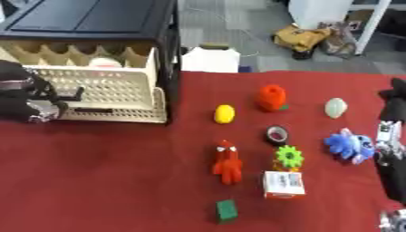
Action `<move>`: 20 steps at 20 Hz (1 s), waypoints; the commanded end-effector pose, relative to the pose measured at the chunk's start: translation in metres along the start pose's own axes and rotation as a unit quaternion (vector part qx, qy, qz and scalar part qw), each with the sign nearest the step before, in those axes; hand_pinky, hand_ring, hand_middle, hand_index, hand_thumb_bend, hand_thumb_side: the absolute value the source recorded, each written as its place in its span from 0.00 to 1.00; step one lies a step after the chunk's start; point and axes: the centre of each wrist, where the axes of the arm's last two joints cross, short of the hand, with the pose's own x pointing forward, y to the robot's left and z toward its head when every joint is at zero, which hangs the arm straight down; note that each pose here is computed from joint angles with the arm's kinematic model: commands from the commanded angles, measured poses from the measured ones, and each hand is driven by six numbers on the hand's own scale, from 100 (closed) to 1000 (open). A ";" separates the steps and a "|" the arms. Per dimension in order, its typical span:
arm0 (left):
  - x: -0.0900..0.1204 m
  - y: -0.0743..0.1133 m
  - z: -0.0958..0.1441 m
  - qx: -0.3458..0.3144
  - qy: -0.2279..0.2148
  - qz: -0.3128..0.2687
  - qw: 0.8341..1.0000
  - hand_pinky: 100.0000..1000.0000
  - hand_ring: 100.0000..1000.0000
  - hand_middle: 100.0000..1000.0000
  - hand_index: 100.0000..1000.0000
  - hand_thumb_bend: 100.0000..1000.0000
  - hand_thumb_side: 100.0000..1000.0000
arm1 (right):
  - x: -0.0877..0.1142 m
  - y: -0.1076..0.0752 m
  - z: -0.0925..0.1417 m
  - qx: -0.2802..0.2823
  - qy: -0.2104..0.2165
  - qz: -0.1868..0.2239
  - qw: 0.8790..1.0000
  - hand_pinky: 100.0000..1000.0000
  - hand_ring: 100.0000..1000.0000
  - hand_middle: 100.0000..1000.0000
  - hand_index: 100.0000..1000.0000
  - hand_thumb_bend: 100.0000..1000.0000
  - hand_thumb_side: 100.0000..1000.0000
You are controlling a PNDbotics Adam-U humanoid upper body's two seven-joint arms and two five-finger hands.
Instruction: Pick up objects from table and place into drawer.
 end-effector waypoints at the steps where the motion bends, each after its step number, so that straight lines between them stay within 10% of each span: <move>1: -0.006 0.008 0.016 0.009 0.019 0.000 1.000 0.00 0.00 0.00 0.76 0.03 1.00 | 0.003 -0.004 -0.006 -0.006 -0.013 0.000 1.000 0.68 0.68 0.58 0.79 0.00 0.85; 20: 0.007 -0.005 0.035 0.005 0.012 -0.013 1.000 0.00 0.00 0.00 0.78 0.04 1.00 | 0.004 -0.004 -0.006 -0.009 -0.013 -0.002 1.000 0.68 0.68 0.58 0.79 0.00 0.85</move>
